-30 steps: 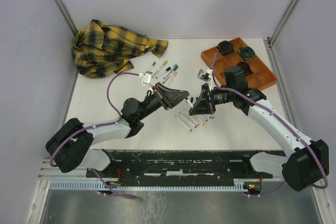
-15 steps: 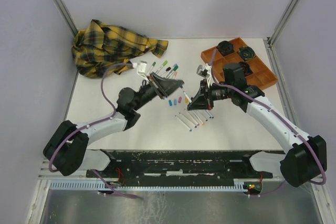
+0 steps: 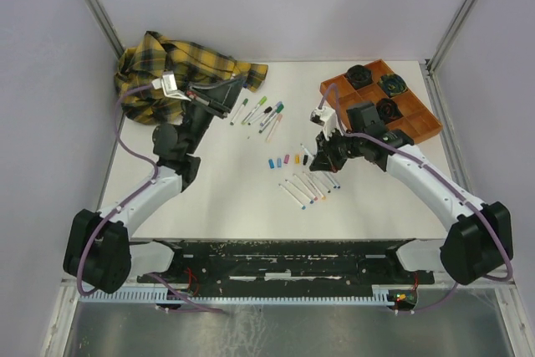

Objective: Open the pen caps
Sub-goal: Open the pen cap from the pen.

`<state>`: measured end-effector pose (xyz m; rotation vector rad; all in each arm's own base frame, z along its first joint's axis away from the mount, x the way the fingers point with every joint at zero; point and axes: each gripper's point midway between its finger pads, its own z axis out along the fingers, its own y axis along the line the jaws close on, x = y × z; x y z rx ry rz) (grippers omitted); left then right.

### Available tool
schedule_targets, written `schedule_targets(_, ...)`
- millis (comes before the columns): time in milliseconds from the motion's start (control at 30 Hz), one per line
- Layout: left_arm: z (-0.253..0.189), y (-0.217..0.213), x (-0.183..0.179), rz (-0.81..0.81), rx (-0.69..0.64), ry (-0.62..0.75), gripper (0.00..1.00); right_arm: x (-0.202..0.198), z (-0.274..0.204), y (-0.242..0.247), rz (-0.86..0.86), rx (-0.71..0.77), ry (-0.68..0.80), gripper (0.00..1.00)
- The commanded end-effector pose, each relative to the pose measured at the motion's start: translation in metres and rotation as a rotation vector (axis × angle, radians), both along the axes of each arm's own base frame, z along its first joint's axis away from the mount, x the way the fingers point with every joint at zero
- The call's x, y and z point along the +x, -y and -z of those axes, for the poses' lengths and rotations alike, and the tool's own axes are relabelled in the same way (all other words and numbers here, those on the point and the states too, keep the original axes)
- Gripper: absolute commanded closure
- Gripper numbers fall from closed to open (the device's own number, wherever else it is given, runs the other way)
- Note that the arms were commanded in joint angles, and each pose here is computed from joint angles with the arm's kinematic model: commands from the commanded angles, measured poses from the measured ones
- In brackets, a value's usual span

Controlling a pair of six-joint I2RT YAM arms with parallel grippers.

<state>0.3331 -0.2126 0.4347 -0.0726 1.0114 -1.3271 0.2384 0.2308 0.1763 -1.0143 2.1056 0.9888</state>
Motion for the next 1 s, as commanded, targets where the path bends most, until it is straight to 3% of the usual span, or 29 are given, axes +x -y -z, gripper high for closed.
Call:
schedule_targets(0, 0.064, 0.005, -0.001, 0.024, 0.092, -0.163, 0.97, 0.059, 0.042, 0.064, 0.223, -0.44, 0.129, 0.99)
schedule_targets(267, 0.149, 0.001, -0.004, 0.019, 0.177, -0.421, 0.97, 0.068, 0.099, 0.109, 0.334, -0.688, -0.152, 0.99)
schedule_targets(433, 0.184, -0.01, -0.012, -0.021, 0.18, -0.516, 0.97, 0.069, 0.111, 0.127, 0.383, -0.739, -0.194, 0.98)
schedule_targets(967, 0.219, -0.009, -0.03, 0.043, 0.162, -0.599, 0.97, 0.05, 0.143, 0.123, 0.342, -0.747, -0.388, 0.93)
